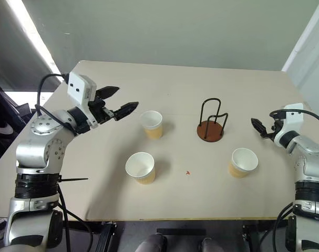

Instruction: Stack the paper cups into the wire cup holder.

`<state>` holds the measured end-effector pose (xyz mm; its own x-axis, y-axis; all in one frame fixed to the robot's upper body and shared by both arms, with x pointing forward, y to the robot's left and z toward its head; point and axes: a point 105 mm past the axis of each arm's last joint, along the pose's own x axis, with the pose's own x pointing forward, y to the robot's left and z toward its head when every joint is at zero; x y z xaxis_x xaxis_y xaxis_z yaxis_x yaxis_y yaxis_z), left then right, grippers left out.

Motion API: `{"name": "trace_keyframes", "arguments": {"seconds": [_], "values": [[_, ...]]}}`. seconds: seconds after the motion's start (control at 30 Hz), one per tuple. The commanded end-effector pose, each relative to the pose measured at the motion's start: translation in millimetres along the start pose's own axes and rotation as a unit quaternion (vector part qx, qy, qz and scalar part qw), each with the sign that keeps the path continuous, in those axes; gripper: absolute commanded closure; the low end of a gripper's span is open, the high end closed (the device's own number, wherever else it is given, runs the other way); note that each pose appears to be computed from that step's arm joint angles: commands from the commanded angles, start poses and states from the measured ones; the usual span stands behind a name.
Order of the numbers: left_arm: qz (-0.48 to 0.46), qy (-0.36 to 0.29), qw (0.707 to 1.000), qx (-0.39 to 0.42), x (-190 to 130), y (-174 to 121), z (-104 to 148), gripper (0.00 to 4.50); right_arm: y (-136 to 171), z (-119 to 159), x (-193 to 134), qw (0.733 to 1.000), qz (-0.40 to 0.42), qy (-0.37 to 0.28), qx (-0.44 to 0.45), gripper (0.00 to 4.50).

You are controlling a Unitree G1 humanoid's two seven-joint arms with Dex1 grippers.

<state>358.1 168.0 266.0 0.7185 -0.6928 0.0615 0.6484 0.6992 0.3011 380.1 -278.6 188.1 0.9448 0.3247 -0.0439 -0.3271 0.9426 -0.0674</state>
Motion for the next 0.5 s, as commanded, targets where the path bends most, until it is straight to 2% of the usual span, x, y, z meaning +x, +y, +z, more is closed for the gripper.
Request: {"name": "trace_keyframes", "arguments": {"seconds": [0.03, 0.27, 0.5], "values": [[-0.066, -0.005, 0.998, 0.003, -1.1, -17.2, 15.0, 0.00, 21.1, 23.7, -9.3, 0.997, 0.068, -0.018, -0.015, 0.02], [-0.148, 0.016, 0.989, -0.020, -7.5, -37.4, 9.8, 0.00, 41.6, 32.7, -15.4, 0.992, 0.127, -0.017, -0.014, 0.02], [-0.153, 0.013, 0.988, -0.034, -9.5, -38.1, 9.9, 0.00, 57.1, 35.9, -10.2, 0.988, 0.154, -0.024, -0.017, 0.02]]}}
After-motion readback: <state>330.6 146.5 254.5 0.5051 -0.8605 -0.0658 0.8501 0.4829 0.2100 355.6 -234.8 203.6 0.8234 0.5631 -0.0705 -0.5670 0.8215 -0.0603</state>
